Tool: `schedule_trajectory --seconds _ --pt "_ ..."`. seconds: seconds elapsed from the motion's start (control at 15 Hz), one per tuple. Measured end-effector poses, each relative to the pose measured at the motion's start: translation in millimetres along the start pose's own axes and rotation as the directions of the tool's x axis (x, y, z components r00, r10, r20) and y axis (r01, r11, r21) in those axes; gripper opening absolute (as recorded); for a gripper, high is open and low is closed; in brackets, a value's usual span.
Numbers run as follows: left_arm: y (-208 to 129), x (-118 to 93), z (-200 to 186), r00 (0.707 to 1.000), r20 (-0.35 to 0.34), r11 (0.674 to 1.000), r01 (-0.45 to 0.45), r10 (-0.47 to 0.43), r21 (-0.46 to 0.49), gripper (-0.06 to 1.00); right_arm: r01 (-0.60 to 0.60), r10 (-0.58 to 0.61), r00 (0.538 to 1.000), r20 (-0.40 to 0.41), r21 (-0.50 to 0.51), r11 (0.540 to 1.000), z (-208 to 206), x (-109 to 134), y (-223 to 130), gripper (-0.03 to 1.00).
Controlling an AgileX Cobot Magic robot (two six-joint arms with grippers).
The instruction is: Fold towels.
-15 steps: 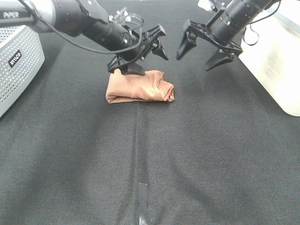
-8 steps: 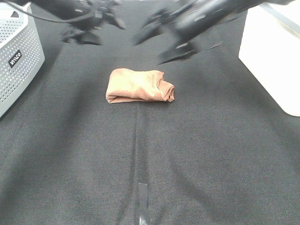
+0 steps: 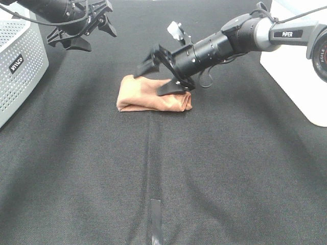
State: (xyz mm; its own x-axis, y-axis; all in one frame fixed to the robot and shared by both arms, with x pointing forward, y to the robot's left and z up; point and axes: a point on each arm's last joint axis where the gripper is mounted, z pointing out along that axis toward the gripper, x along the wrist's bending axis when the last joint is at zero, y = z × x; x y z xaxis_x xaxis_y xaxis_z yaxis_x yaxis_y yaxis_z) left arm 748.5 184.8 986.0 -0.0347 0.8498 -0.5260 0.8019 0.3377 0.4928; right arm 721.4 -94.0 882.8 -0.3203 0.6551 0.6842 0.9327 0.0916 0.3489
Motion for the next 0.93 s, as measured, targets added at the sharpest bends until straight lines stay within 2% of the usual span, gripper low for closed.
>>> schedule_trajectory --seconds 0.2,0.47,0.67,0.73,0.8,0.93 --pt "-0.1 0.2 0.0 1.000 -0.002 1.000 -0.002 0.002 0.001 0.73 0.016 -0.016 1.000 0.018 0.004 1.000 -4.4 -2.5 1.5 0.87" --pt "-1.6 0.6 0.0 1.000 -0.006 1.000 -0.006 0.006 0.018 0.73 -0.010 0.012 0.998 0.055 -0.025 1.000 -36.4 -16.5 12.2 0.87" --pt "-4.2 0.9 -0.5 1.000 -0.012 0.999 -0.010 0.011 0.047 0.73 -0.018 0.014 0.988 0.153 0.026 0.999 -46.7 -32.1 8.9 0.87" --pt "-5.4 0.9 -2.3 0.999 -0.020 0.997 -0.029 0.030 0.066 0.73 -0.018 0.010 0.983 0.182 0.047 0.999 -49.5 -32.4 7.7 0.87" --pt "-5.4 -1.5 -11.1 0.995 -0.034 0.991 -0.092 0.095 0.094 0.73 -0.002 -0.010 0.978 0.208 0.057 0.998 -55.6 -29.0 8.8 0.87" --pt "-2.2 -9.3 -34.3 0.980 -0.055 0.975 -0.184 0.192 0.125 0.73 0.049 -0.062 0.966 0.251 0.056 0.997 -79.6 -9.2 15.7 0.87"
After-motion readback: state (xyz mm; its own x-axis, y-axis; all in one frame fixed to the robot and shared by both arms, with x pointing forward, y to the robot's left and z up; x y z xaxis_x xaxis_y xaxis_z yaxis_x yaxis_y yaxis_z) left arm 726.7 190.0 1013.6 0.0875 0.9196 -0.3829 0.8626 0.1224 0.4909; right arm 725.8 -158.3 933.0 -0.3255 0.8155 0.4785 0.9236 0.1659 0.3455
